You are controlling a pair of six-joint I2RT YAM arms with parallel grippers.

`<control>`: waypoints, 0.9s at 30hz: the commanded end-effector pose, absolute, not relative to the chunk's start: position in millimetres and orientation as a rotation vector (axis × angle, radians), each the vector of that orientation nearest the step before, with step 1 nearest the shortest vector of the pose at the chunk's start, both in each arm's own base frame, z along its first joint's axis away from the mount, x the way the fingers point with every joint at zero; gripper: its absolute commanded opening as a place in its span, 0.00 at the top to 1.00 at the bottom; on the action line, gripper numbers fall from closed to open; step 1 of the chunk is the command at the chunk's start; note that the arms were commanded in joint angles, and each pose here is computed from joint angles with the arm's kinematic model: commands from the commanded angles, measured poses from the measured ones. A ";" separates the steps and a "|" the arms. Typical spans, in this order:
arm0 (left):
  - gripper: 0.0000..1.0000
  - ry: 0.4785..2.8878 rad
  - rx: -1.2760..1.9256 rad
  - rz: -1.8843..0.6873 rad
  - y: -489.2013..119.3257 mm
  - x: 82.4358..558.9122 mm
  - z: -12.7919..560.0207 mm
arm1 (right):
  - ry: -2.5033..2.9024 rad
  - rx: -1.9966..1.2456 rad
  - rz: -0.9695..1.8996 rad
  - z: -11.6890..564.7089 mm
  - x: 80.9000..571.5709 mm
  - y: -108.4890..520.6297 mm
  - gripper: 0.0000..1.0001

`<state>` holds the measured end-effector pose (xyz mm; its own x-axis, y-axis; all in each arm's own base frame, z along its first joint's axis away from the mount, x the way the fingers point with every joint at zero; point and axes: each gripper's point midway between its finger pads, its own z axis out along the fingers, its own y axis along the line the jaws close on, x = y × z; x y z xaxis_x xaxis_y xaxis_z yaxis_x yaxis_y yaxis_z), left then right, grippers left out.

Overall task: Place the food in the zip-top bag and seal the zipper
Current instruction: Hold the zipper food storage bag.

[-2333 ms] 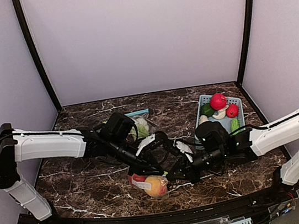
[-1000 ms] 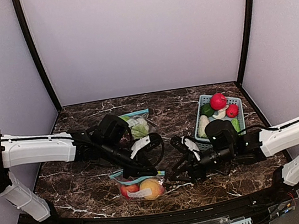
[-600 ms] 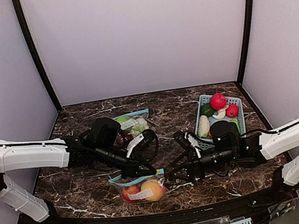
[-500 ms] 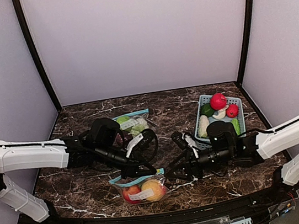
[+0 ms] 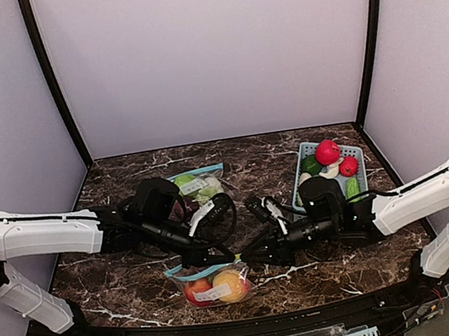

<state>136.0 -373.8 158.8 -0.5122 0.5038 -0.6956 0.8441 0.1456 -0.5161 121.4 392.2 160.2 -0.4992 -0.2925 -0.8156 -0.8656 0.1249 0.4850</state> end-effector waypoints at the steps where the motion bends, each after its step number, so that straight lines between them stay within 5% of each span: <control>1: 0.99 2.034 1.294 -1.340 -370.4 131.5 168.3 | 1.828 -1.128 1.410 167.4 122.9 399.5 0.91; 8: 0.98 2.032 1.308 -1.357 -370.9 128.9 167.4 | 1.816 -1.137 1.423 168.9 121.4 399.2 1.00; 13: 0.58 2.003 1.349 -1.376 -375.0 127.0 174.4 | 1.808 -1.161 1.428 169.5 117.9 398.0 1.00; 17: 0.46 1.988 1.399 -1.373 -379.9 128.5 173.8 | 1.803 -1.178 1.441 170.2 115.3 397.5 1.00; 27: 0.65 1.991 1.438 -1.400 -390.5 131.0 168.4 | 1.825 -1.168 1.422 167.2 116.5 394.8 1.00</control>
<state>134.1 -389.7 164.6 -0.4611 0.5322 -0.7101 0.8532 0.0462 -0.5195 113.2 393.4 154.9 -0.5027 -0.3244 -0.8013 -0.8587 0.0806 0.5061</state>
